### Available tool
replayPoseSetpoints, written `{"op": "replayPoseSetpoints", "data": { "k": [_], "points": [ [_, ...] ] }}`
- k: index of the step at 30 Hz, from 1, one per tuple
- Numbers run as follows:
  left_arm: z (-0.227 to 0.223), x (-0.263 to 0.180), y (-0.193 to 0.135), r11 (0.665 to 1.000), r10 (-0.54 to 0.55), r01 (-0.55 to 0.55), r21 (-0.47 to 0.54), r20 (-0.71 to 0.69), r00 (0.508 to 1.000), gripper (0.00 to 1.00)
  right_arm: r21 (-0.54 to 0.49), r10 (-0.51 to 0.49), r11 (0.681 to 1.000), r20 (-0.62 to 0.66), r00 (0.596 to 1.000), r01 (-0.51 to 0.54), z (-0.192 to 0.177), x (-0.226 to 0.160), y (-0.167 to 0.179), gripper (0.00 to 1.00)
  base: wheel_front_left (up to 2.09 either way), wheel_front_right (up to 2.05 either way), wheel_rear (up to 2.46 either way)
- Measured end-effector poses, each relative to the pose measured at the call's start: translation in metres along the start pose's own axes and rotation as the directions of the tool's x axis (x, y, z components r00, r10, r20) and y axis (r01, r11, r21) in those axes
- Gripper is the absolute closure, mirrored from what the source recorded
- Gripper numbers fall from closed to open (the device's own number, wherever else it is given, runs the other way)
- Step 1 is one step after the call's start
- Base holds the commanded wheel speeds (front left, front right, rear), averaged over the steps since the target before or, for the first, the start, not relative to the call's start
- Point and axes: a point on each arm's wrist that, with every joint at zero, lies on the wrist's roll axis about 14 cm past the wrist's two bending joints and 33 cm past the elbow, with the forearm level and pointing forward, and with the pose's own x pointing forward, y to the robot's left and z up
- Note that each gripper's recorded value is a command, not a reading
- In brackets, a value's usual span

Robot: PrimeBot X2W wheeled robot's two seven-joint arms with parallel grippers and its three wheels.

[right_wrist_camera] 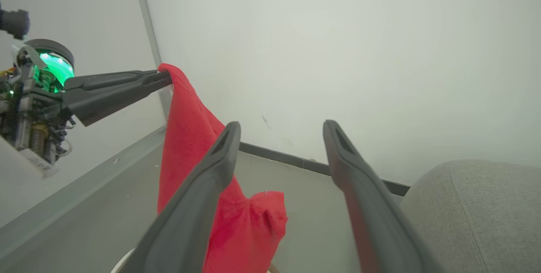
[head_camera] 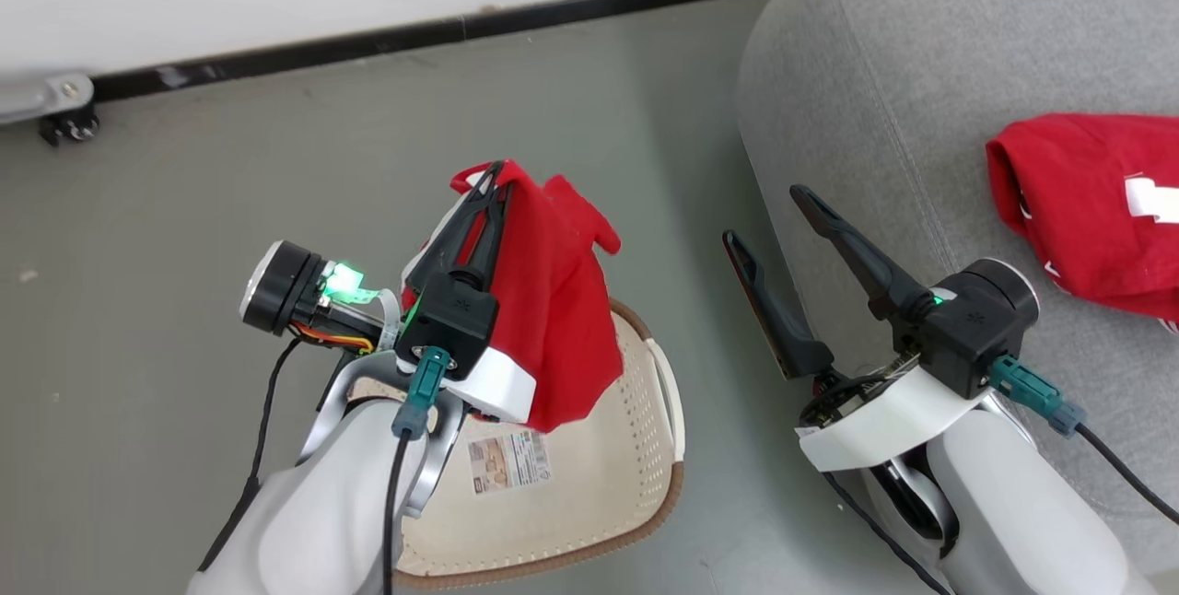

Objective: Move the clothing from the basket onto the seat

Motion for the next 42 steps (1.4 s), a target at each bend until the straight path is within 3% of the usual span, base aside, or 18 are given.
{"op": "replayPoseSetpoints", "data": {
  "k": [13,23,32,42],
  "points": [
    [0.085,-0.019,0.017,0.998,-0.033,0.02,0.068,0.191,0.981,1.0,0.001,0.067,0.998,0.013,0.998,-0.067,0.018,-0.017,0.018,0.0,0.0,0.0,0.0],
    [0.162,-0.038,0.028,0.994,-0.061,0.021,0.111,0.366,0.929,1.0,-0.004,0.111,0.994,0.003,0.994,-0.111,0.027,-0.034,0.028,0.0,0.0,0.0,0.0],
    [0.2,-0.054,0.039,0.992,-0.059,0.004,0.125,0.435,0.898,1.0,0.024,0.194,0.981,-0.008,0.981,-0.194,0.031,-0.048,0.059,0.0,0.0,0.0,0.0],
    [0.235,-0.063,0.052,0.99,-0.06,-0.011,0.139,0.496,0.867,1.0,0.023,0.203,0.979,-0.036,0.979,-0.202,0.031,-0.067,0.058,0.0,0.0,0.0,0.0]
  ]
}}
